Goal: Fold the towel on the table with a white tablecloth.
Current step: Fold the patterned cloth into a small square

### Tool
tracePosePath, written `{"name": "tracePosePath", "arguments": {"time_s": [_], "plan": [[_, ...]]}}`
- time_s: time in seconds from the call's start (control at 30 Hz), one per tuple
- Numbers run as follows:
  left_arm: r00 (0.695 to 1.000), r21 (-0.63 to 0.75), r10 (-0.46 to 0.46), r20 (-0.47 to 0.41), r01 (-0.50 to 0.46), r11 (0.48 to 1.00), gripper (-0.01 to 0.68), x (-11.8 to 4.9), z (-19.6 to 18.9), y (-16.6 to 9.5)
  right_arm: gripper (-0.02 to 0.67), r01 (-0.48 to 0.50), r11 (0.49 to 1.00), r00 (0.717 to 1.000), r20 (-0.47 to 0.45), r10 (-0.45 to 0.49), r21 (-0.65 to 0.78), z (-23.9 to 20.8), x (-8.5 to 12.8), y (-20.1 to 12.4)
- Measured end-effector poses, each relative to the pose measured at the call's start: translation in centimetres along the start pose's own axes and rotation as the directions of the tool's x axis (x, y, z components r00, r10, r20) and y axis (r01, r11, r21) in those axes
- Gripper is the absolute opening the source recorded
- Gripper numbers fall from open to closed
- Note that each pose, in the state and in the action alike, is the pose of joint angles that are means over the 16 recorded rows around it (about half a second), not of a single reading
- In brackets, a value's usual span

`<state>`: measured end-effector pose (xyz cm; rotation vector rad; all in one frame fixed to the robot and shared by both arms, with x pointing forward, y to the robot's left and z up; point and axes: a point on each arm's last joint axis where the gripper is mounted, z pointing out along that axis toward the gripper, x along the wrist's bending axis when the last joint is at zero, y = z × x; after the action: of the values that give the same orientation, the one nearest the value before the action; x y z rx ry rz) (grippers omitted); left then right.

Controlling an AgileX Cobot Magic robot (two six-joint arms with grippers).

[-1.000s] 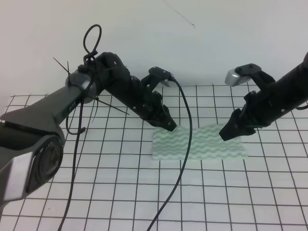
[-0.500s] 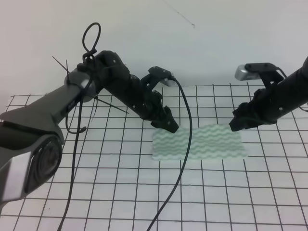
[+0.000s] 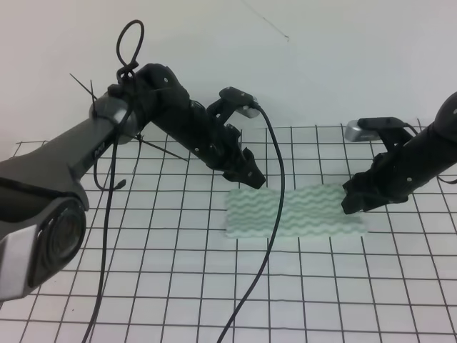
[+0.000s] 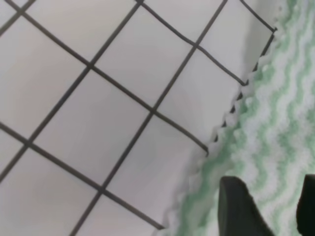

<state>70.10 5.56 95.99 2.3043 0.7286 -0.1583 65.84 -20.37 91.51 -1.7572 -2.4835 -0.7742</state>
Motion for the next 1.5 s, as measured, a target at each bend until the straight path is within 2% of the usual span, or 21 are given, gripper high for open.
{"name": "tracePosePath", "arguments": {"time_s": [0.9,1.13,1.5], "plan": [[1.0,0.004,0.002,0.004,-0.002,1.0,0.255,-0.05,-0.02,-0.03,0.249,-0.005,1.0,1.0,-0.029,0.004,-0.019,0.26,0.27,0.46],[1.0,0.004,0.002,0.004,-0.002,1.0,0.255,-0.05,-0.02,-0.03,0.191,0.01,1.0,1.0,-0.016,-0.01,-0.013,0.36,0.15,0.39],[1.0,0.005,0.003,0.005,-0.003,1.0,0.255,-0.06,-0.02,-0.04,0.047,0.035,0.999,0.999,0.015,-0.035,-0.019,0.47,-0.16,0.44]]}}
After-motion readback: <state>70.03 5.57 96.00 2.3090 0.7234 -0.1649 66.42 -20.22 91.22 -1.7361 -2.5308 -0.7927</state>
